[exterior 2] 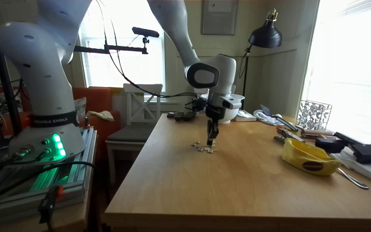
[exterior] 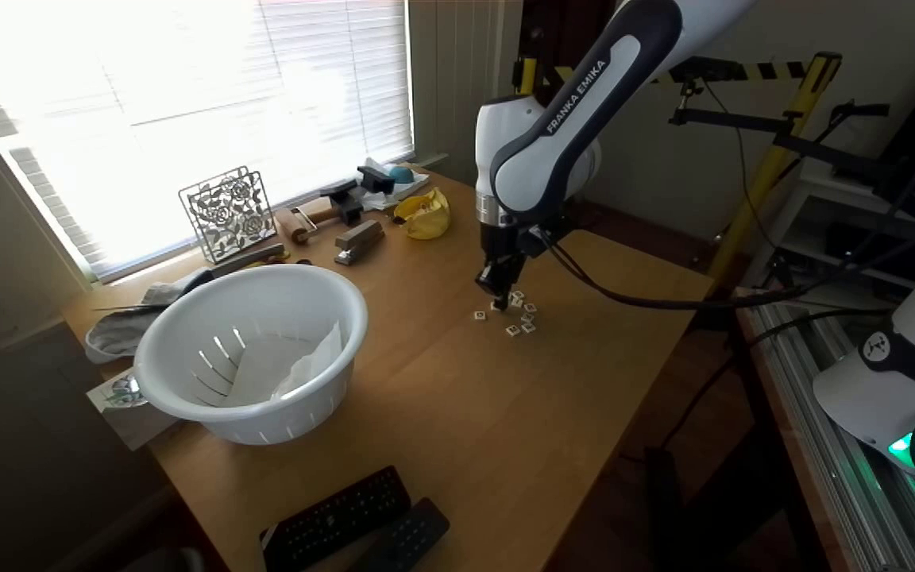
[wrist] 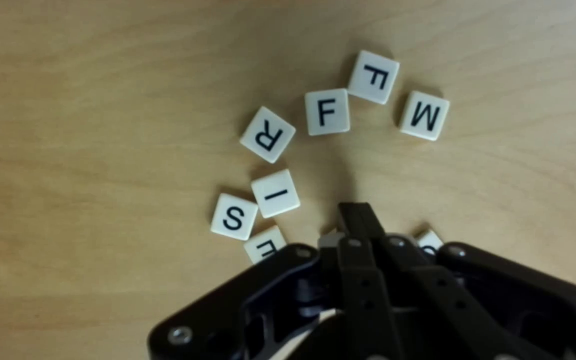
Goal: Move some of the letter tiles to the left
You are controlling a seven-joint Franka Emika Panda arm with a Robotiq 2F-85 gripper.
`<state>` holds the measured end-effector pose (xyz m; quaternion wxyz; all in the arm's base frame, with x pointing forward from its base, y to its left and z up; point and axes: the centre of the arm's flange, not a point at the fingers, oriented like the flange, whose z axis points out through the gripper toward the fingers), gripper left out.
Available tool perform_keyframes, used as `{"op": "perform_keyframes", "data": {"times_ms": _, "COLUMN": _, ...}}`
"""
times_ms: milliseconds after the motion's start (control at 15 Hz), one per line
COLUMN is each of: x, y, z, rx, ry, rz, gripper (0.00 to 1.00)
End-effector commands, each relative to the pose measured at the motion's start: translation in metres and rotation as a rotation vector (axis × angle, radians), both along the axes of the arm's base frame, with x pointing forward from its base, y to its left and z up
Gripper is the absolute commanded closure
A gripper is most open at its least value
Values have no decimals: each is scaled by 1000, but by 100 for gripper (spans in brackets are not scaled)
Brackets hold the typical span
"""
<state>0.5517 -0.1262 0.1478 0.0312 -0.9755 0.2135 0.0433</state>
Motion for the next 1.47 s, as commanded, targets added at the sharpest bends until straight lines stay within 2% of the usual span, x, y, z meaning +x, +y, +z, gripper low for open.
{"op": "perform_keyframes", "data": {"times_ms": 0, "x": 10, "y": -4, "z": -9, "rx": 25, "ry": -11, "rz": 6, "gripper": 100}}
{"op": "perform_keyframes", "data": {"times_ms": 1400, "x": 24, "y": 5, "z": -10, "rx": 53, "ry": -26, "rz": 39, "gripper": 100}}
